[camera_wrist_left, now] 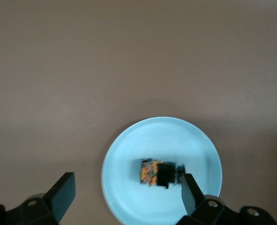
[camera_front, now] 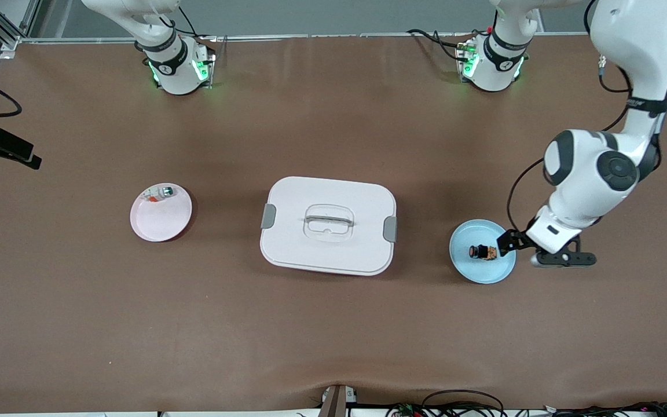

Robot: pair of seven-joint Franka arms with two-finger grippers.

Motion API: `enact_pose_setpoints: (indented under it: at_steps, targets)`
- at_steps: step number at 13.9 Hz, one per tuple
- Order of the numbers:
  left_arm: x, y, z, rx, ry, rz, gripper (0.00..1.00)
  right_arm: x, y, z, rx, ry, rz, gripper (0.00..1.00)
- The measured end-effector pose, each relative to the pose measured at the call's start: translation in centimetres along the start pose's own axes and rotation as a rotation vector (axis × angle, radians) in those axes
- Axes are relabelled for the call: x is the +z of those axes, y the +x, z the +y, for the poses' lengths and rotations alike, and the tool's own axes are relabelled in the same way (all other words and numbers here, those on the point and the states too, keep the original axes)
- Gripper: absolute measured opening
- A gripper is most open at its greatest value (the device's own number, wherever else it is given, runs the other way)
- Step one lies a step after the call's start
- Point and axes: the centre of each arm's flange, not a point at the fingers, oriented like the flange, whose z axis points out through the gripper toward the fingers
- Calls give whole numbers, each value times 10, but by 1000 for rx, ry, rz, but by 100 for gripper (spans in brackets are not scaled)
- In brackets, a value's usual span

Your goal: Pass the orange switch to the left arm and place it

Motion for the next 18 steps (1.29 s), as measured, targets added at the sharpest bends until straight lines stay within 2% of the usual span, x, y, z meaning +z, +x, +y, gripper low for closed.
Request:
enact_pose_setpoints:
  at_steps: [3, 9, 15, 18]
  targets:
    - [-46, 7, -9, -4, 14, -5, 100, 1, -2, -1, -1, 0, -19, 100]
    - [-113, 12, -2, -2, 29, -63, 100, 0, -4, 1, 2, -1, -24, 100]
    - [-190, -1, 5, -8, 46, -49, 100, 1, -4, 0, -1, 0, -26, 100]
    - [-226, -11, 9, -6, 49, -17, 100, 1, -4, 0, -1, 0, -26, 100]
